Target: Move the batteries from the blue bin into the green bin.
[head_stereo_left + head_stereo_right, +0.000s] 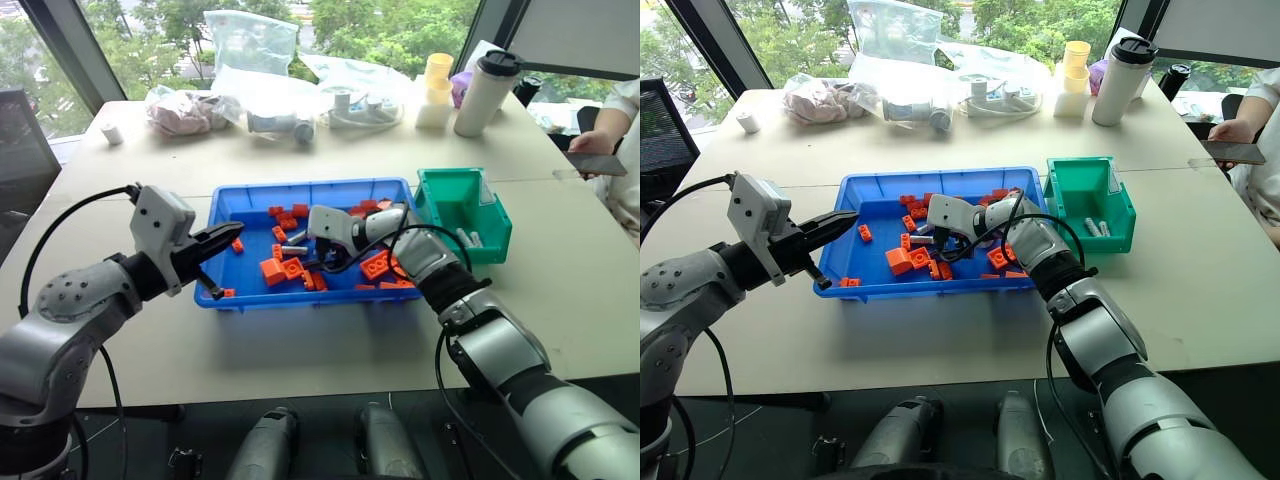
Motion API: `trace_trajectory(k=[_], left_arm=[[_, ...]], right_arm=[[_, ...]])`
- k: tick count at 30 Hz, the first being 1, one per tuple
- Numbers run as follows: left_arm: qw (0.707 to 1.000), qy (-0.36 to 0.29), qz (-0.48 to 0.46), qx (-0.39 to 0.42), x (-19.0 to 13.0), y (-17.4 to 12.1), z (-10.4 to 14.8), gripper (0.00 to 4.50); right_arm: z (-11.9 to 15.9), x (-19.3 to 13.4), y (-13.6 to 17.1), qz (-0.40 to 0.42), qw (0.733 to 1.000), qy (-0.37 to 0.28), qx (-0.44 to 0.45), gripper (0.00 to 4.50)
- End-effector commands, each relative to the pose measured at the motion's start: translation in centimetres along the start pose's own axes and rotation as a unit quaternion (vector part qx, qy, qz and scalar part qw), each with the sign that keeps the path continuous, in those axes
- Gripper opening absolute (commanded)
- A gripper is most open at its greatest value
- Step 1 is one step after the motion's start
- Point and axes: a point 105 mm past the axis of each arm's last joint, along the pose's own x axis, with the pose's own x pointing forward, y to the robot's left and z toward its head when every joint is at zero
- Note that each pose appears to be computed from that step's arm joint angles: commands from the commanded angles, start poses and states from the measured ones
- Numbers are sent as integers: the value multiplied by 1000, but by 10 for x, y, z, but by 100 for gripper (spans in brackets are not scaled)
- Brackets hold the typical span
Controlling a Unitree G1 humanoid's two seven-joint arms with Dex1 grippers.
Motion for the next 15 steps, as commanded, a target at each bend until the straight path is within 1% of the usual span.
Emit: trace_trajectory(k=[1,4,10,12,15], left_arm=[[1000,-14,7,12,-3,1,8,0],[1000,-13,7,12,-3,1,8,0],[1000,-13,7,14,-4,2,9,0],[1000,-13,7,15,-3,2,9,0],[1000,-13,6,16,-3,2,9,0]], right_arm=[[10,1,3,3,1000,-13,-4,157],[11,3,4,4,1000,-13,2,5],[17,11,6,9,999,-20,32,1],[25,3,-3,-6,999,-34,34,1],[37,-21,-22,-45,997,-54,31,1]])
